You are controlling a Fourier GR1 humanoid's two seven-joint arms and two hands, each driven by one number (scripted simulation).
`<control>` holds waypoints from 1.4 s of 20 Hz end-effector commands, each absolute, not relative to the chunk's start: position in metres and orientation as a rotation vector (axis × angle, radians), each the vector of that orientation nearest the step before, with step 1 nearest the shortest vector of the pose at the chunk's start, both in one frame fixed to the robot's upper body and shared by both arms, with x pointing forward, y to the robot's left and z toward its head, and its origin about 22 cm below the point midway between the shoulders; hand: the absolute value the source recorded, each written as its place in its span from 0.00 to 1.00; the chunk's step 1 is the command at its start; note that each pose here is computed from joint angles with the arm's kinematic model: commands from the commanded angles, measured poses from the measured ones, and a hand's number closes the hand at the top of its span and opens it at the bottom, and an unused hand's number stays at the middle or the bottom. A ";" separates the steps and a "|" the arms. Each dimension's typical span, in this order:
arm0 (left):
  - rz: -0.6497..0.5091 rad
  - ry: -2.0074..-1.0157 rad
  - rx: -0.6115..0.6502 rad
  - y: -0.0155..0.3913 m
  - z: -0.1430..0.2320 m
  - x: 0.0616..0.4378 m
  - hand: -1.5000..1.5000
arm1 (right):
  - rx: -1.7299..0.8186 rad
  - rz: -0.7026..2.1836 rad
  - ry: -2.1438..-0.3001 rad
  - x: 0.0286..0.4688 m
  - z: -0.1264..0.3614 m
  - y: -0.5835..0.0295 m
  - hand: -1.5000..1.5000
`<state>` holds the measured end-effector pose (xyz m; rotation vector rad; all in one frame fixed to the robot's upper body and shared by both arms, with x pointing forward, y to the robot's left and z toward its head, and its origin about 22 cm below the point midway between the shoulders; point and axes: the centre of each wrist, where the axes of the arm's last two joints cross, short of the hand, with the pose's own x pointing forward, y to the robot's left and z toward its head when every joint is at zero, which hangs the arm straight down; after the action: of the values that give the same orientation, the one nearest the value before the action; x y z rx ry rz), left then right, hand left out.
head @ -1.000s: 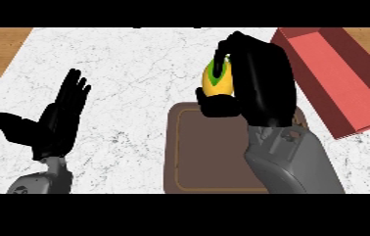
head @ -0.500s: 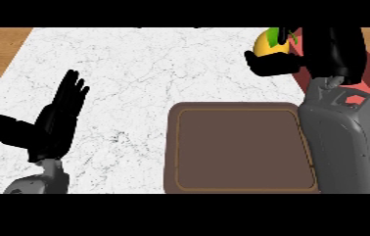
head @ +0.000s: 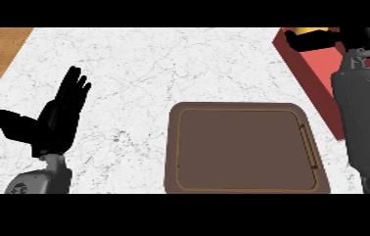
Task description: Pick the lemon from the tray and place it in the cardboard box
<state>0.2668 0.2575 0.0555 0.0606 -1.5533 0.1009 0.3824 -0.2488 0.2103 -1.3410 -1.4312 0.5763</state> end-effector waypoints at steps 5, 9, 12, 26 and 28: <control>0.083 -1.540 0.055 0.261 0.059 0.268 0.50 | -1.407 0.654 -1.329 0.413 0.166 -0.324 1.00; 0.073 -1.557 0.050 0.244 0.061 0.271 0.50 | -1.396 0.892 -1.058 0.418 0.158 -0.338 1.00; 0.091 -1.549 0.017 0.246 0.055 0.270 0.50 | -1.312 0.957 -0.823 0.417 0.137 -0.358 0.00; 0.063 -1.552 0.036 0.255 0.059 0.264 0.50 | -1.272 0.418 -1.579 0.427 0.155 -0.373 0.00; 0.100 -1.551 0.049 0.242 0.058 0.270 0.50 | -1.172 0.353 -1.632 0.428 0.161 -0.372 0.00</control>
<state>0.2686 0.2488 0.0578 0.0475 -1.5533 0.0852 0.4261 -0.3720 0.1518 -1.2495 -1.4919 0.5047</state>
